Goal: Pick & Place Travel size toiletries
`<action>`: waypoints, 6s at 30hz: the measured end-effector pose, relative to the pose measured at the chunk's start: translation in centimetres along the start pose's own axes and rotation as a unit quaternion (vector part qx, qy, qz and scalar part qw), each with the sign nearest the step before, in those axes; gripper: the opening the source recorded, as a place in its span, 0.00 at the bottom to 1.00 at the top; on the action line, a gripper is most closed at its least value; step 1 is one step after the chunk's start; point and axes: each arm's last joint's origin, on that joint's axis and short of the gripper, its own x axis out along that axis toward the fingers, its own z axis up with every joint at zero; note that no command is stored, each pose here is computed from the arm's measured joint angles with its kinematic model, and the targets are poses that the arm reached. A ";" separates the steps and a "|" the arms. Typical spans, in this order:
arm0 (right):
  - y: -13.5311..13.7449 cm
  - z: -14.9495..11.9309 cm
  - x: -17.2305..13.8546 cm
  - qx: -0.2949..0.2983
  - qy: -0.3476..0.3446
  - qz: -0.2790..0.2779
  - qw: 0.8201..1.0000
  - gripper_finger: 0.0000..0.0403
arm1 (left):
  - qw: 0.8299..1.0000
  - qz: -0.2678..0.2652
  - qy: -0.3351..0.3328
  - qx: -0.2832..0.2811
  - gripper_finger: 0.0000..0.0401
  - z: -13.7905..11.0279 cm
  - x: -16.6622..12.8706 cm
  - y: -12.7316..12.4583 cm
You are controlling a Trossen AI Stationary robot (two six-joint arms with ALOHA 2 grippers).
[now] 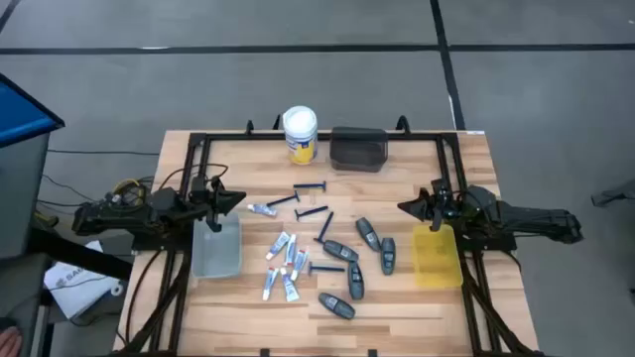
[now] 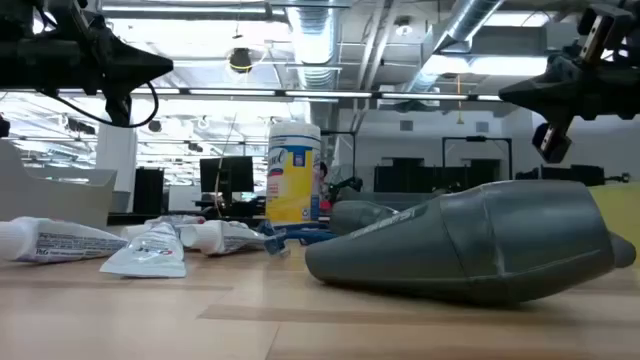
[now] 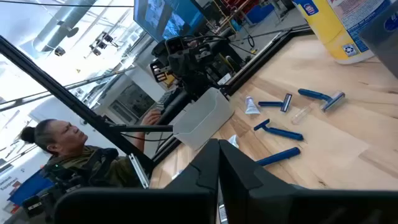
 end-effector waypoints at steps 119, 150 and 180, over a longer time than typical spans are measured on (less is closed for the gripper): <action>3.6 -1.0 20.1 -0.192 0.520 -0.338 0.761 0.55 | 1.000 0.012 0.028 0.008 0.00 -0.6 0.5 0.1; 10.0 3.5 16.6 -0.185 0.503 -0.362 0.763 0.75 | 0.997 0.028 0.068 0.020 0.00 -1.4 1.1 0.3; 2.0 -3.5 18.7 -0.132 0.434 -0.393 0.800 0.82 | 0.997 0.031 0.074 0.021 0.00 -1.5 1.2 0.3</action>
